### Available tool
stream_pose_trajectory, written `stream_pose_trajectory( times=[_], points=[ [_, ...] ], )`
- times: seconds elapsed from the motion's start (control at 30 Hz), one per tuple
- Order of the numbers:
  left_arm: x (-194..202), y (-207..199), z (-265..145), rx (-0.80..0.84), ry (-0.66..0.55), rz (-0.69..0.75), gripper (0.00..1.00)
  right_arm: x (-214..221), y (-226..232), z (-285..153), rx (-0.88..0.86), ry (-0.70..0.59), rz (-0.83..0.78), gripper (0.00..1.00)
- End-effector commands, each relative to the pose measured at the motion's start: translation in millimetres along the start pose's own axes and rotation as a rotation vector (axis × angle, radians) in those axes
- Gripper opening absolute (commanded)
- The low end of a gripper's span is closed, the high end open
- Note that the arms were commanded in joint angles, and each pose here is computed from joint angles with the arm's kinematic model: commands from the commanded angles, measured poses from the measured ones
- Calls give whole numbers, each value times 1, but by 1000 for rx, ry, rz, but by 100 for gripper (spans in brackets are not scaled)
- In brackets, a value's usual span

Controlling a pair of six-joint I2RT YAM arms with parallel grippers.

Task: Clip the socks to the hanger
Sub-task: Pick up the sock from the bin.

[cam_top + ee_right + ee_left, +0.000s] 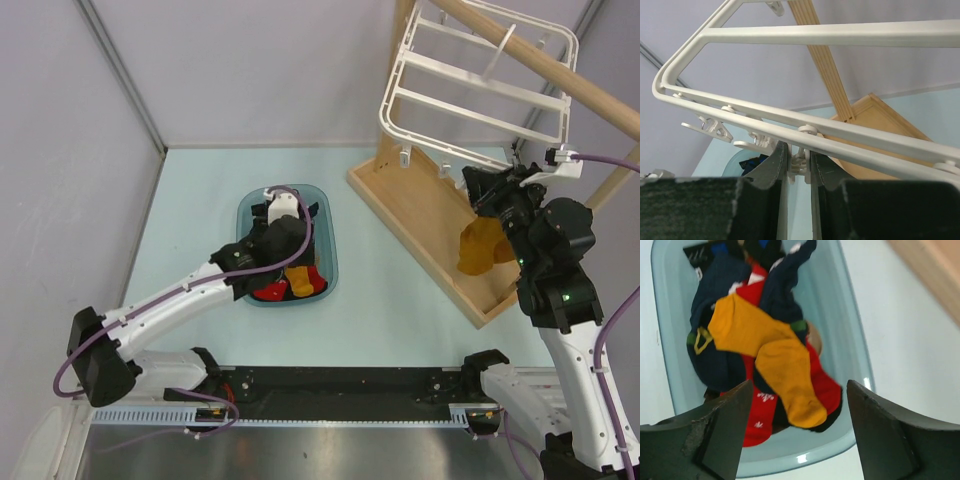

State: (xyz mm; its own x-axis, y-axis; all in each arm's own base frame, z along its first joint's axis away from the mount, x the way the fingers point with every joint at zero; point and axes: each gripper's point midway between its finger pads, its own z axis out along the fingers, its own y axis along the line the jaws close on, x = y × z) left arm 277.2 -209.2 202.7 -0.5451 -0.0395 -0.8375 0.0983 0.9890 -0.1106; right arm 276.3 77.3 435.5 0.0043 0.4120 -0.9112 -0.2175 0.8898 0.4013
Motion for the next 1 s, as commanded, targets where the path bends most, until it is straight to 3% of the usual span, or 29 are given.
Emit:
stream_pose_trajectory(
  times=[0.0,0.2,0.37,0.8,0.97],
  points=[
    [32,19,-1,-58,100,-5,78,-7,0,-4,-3,-20,-21,0],
    [59,18,18,-65,181,-6,64,-5,0,-2,-5,-13,-25,0],
    [60,17,39,-98,167,1,52,-4,0,-3,-4,-8,-24,0],
    [78,28,86,-184,222,36,37,-2,-4,-1,6,1,-36,0],
    [76,27,83,-182,239,48,18,-2,-4,-2,9,0,-41,0]
  ],
)
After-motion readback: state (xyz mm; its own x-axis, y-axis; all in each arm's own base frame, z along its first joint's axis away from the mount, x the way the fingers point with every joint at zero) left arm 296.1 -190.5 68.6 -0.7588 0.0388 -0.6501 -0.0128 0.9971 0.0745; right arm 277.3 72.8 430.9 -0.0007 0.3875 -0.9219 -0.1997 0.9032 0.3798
